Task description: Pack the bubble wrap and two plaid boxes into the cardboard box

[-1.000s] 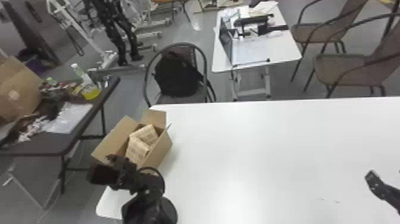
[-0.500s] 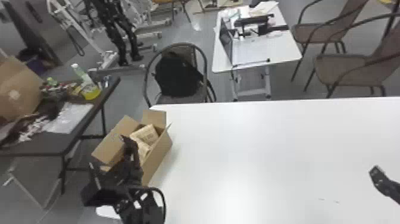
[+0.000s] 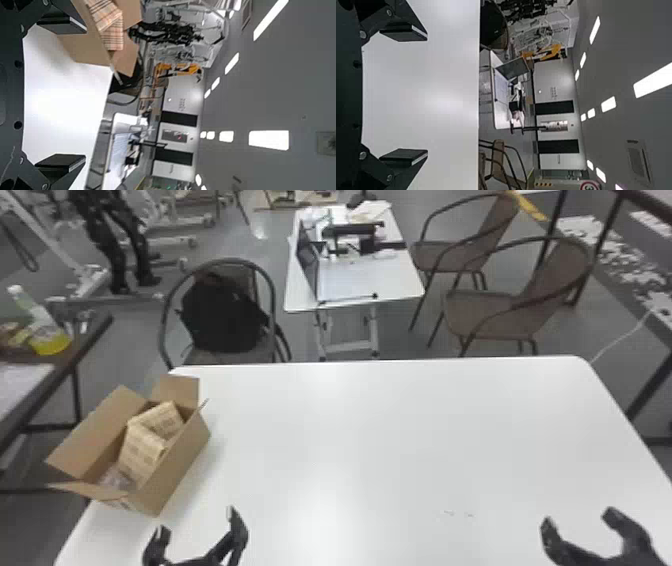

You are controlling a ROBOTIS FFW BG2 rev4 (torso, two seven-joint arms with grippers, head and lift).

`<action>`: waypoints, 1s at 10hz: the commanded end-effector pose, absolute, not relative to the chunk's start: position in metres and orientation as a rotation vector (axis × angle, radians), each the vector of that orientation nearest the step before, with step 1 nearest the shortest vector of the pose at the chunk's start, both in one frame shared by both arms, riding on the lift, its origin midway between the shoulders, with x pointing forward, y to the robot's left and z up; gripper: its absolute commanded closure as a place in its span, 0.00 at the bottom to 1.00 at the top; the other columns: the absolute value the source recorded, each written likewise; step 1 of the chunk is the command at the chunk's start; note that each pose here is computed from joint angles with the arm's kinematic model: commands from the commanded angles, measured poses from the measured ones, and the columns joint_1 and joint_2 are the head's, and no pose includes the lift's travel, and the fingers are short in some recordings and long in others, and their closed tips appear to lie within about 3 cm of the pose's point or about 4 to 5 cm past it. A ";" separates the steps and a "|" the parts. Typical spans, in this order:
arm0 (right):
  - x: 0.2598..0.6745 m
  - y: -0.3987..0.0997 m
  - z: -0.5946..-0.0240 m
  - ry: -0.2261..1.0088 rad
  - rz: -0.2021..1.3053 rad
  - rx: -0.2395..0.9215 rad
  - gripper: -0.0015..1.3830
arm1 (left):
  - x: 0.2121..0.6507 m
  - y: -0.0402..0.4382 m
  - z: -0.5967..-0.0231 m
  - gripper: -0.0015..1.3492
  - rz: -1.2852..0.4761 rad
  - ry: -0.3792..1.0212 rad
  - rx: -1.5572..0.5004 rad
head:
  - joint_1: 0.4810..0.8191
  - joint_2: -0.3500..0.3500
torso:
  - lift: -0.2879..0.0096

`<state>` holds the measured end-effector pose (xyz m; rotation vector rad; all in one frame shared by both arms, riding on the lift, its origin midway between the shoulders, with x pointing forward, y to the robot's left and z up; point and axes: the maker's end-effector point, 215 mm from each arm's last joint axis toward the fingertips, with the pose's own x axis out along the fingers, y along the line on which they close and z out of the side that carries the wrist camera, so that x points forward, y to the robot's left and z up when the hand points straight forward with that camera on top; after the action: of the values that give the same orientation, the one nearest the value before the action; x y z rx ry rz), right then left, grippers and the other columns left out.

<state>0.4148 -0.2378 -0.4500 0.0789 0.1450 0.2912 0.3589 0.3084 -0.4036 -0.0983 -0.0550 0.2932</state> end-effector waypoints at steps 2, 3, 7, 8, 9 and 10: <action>0.371 -0.235 -0.494 0.241 0.265 0.084 0.18 | 0.315 0.305 -0.463 0.13 0.246 0.127 -0.046 | 0.63 0.65 | 0.92; 0.361 -0.232 -0.504 0.269 0.275 0.062 0.18 | 0.313 0.295 -0.470 0.13 0.222 0.142 -0.044 | 0.63 0.66 | 0.92; 0.354 -0.233 -0.511 0.283 0.262 0.073 0.18 | 0.311 0.287 -0.490 0.13 0.197 0.195 -0.076 | 0.63 0.64 | 0.92; 0.354 -0.231 -0.511 0.282 0.264 0.077 0.18 | 0.311 0.286 -0.493 0.13 0.194 0.205 -0.086 | 0.63 0.63 | 0.92; 0.353 -0.231 -0.511 0.284 0.262 0.083 0.18 | 0.310 0.287 -0.495 0.13 0.197 0.210 -0.088 | 0.63 0.64 | 0.92; 0.352 -0.231 -0.511 0.286 0.263 0.082 0.18 | 0.311 0.287 -0.493 0.13 0.194 0.207 -0.084 | 0.63 0.64 | 0.92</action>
<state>0.3528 -0.2318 -0.5111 0.0793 0.2849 0.2640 0.3107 0.2870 -0.4935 -0.0855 0.2070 0.1952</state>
